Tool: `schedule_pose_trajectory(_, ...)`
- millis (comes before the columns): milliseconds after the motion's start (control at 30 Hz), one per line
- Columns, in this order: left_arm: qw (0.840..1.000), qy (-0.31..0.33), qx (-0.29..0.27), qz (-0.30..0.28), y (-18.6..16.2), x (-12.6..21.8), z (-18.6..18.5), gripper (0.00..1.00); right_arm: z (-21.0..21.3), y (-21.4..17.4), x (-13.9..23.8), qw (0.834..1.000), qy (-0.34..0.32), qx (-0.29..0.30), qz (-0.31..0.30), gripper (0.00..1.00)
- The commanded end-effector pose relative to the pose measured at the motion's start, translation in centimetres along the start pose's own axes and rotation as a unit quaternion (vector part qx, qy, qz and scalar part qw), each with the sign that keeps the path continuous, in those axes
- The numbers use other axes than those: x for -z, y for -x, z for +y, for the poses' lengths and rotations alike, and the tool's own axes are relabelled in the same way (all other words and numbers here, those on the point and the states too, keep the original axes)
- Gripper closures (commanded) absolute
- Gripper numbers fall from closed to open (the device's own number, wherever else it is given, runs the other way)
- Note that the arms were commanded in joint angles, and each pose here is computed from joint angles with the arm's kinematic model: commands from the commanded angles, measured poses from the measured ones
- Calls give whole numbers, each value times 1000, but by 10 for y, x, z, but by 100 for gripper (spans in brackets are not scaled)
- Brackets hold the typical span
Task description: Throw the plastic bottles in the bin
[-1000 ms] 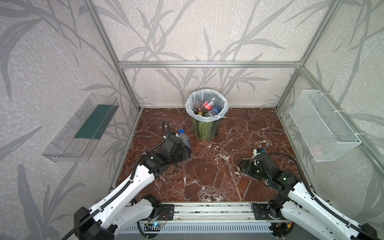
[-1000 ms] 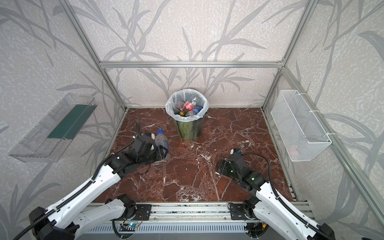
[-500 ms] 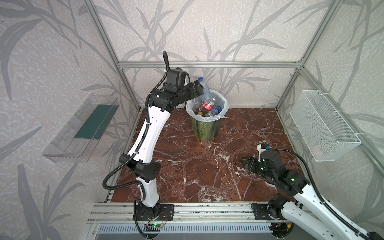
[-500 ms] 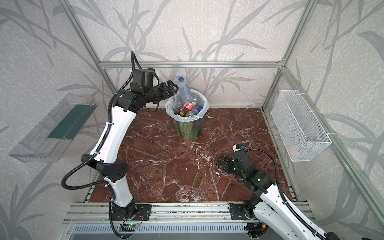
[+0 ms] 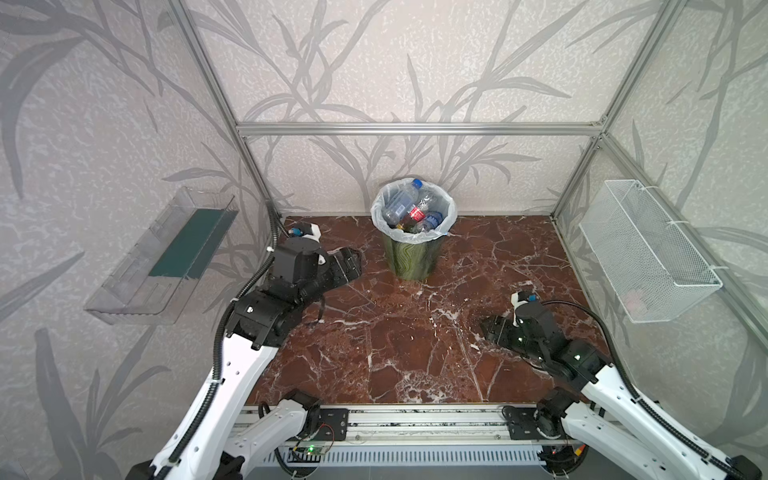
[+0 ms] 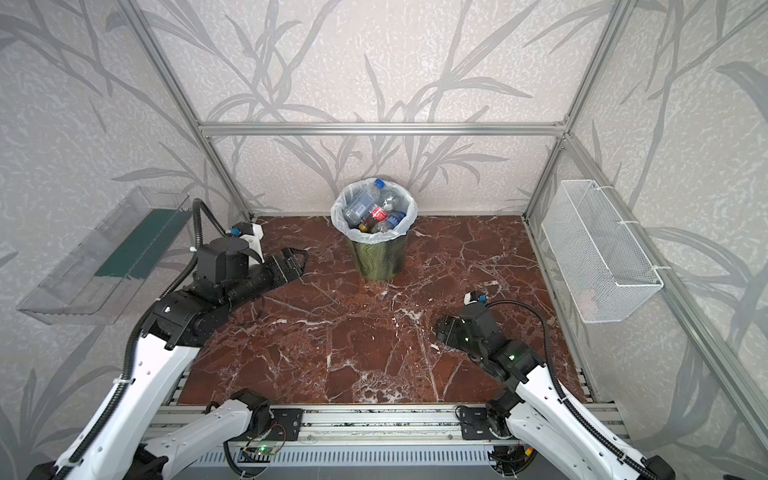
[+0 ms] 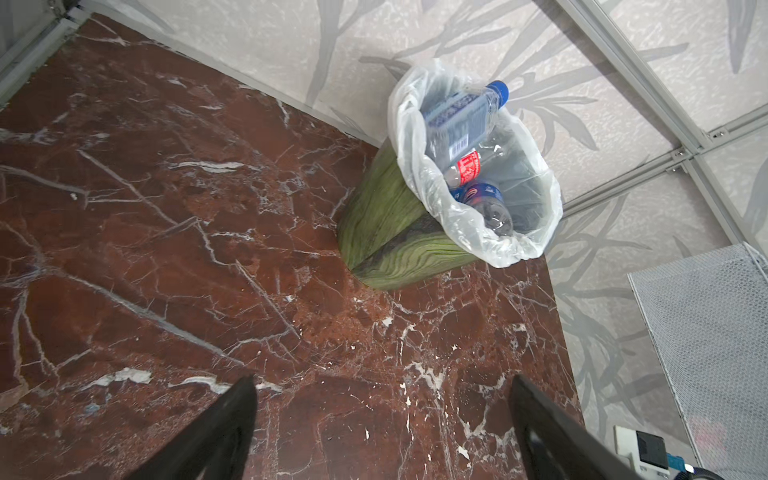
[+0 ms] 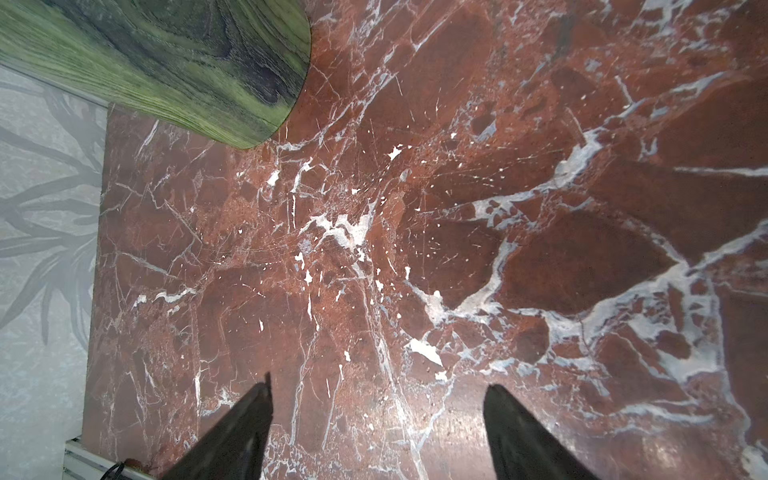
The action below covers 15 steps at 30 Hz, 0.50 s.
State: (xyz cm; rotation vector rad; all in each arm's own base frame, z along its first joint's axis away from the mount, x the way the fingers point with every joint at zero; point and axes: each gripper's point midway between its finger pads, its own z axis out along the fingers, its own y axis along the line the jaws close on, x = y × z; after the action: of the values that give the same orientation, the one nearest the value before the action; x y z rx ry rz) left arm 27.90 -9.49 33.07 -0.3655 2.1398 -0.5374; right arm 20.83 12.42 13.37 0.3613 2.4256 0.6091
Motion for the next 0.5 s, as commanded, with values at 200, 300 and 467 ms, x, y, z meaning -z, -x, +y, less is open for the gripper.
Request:
schedule_pose_trajectory(200, 999, 31, 29, -1, -13, -15, 31, 6, -1, 8, 1, 1000, -5, 9, -18, 20)
schedule_pose_trajectory(300, 997, 59, 44, -20, -13, -21, 49, 5, -1, 12, -3, 999, -5, 30, -23, 19)
schedule_pose_trajectory(467, 988, 126, 38, -77, -3, -33, 90, 3, -5, 38, -12, 995, -16, 89, -47, 16)
